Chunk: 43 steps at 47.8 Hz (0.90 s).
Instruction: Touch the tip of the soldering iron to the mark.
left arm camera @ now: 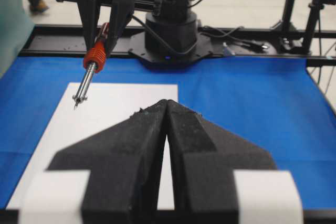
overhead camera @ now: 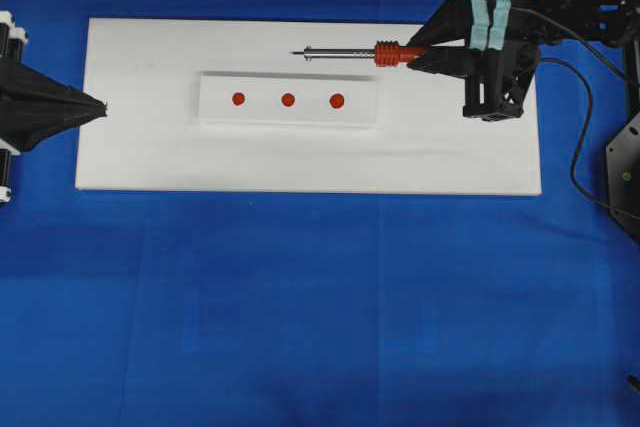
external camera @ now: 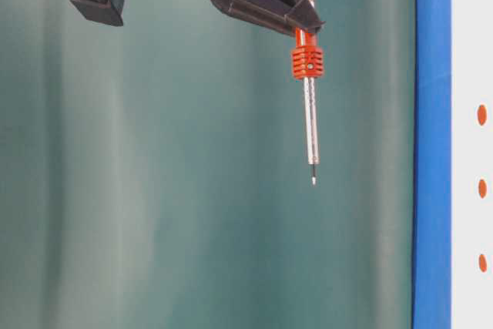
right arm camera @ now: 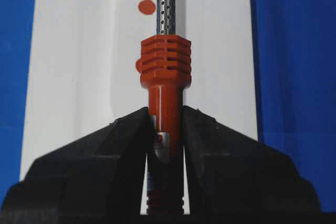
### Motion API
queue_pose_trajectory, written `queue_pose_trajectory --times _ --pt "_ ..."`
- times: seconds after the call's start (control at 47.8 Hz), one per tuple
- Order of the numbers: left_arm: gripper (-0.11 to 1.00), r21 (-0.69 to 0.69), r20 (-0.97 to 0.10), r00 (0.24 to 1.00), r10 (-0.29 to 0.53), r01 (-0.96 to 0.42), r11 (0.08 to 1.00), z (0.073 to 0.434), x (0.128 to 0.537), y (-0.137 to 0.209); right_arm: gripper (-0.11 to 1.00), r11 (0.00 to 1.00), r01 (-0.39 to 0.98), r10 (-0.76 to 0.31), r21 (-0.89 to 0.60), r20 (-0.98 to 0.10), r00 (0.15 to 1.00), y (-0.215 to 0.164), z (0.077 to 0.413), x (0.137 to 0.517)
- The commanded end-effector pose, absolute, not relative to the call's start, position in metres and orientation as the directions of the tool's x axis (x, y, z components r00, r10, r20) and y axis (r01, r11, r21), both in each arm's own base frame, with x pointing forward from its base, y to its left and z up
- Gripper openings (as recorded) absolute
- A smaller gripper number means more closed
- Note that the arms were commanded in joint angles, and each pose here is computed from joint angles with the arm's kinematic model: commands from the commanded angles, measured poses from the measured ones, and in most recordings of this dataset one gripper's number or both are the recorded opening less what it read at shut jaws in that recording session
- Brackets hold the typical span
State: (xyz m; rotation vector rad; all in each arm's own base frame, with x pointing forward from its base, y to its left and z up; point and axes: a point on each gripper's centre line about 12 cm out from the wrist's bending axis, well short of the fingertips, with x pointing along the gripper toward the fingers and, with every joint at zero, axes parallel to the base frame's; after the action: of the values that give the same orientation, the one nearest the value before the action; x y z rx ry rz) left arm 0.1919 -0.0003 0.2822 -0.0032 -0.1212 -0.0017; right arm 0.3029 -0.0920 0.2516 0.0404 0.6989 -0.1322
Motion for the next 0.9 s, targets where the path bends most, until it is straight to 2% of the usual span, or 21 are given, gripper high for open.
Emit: queue_pose_trajectory --times 0.0,0.565,0.878 --pt "0.0 -0.003 0.135 0.991 -0.004 0.004 1.0 0.286 0.193 -0.001 0.06 0.99 0.14 -0.119 -0.014 -0.616 0.779 -0.095 0.264 0.306" --pt "0.0 -0.003 0.136 0.991 -0.004 0.004 1.0 0.286 0.193 -0.001 0.06 0.99 0.14 -0.118 -0.013 -0.62 0.776 -0.095 0.263 0.307" --pt "0.0 -0.003 0.135 0.991 -0.004 0.004 1.0 0.286 0.193 -0.001 0.06 0.991 0.132 -0.09 0.008 -0.689 0.72 -0.096 0.232 0.319"
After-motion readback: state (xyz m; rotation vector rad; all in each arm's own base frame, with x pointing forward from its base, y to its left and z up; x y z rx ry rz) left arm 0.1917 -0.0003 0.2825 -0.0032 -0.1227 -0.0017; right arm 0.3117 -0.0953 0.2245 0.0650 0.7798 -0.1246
